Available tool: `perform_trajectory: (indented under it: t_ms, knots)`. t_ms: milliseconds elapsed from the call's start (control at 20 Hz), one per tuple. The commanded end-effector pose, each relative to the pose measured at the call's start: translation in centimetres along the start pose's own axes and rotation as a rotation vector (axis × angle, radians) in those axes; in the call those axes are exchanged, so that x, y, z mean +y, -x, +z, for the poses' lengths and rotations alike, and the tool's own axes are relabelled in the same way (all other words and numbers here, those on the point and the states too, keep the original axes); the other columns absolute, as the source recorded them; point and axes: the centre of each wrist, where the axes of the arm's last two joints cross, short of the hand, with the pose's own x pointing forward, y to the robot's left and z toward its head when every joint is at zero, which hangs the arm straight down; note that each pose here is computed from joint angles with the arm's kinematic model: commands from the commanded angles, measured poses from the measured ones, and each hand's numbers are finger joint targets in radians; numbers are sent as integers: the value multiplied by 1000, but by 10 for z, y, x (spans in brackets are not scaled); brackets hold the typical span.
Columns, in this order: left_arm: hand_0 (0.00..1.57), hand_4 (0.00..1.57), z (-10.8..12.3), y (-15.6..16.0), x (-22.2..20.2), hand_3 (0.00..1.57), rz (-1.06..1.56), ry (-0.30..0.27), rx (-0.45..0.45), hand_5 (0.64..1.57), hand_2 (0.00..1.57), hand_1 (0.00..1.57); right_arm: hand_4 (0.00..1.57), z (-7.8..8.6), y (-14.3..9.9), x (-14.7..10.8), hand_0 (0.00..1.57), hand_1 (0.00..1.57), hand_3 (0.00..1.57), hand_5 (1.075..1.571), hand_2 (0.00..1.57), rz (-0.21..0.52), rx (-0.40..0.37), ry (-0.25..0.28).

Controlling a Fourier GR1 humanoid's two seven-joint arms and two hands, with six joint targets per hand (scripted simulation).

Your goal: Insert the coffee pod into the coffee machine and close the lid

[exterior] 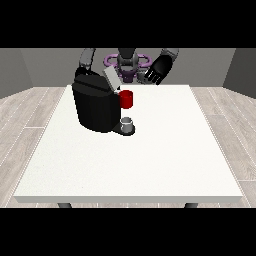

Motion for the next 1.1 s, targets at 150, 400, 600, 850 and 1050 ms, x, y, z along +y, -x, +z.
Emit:
perform_trajectory:
  t_ms: [150, 400, 600, 850, 1050]
  knots:
    - [1235, 502, -12, -43, 42, 1266, 72, -53, 8, 1571, 1265, 1235, 0, -4, -6, -3, 0, 0, 0, 1571, 0, -6, -40, 26]
    - [1216, 470, 12, -45, 113, 1256, 33, -166, -22, 1571, 1265, 1216, 0, -20, -39, -10, 0, 0, 0, 1571, 0, 14, -156, 19]
    - [1225, 482, 5, -41, 102, 1251, 10, -187, 43, 1571, 1279, 1225, 269, -24, -71, -7, 0, 0, 0, 1571, 0, -9, -144, -9]
    - [1265, 465, 3, -59, 111, 1256, -1, -227, -25, 1571, 1303, 1265, 0, -29, -57, -24, 0, 0, 0, 1571, 0, -14, -211, 34]
    - [1195, 487, 5, -66, 127, 1247, -2, -211, -3, 1571, 1286, 1195, 147, -40, -81, -29, 0, 0, 0, 1571, 0, -16, -214, 34]
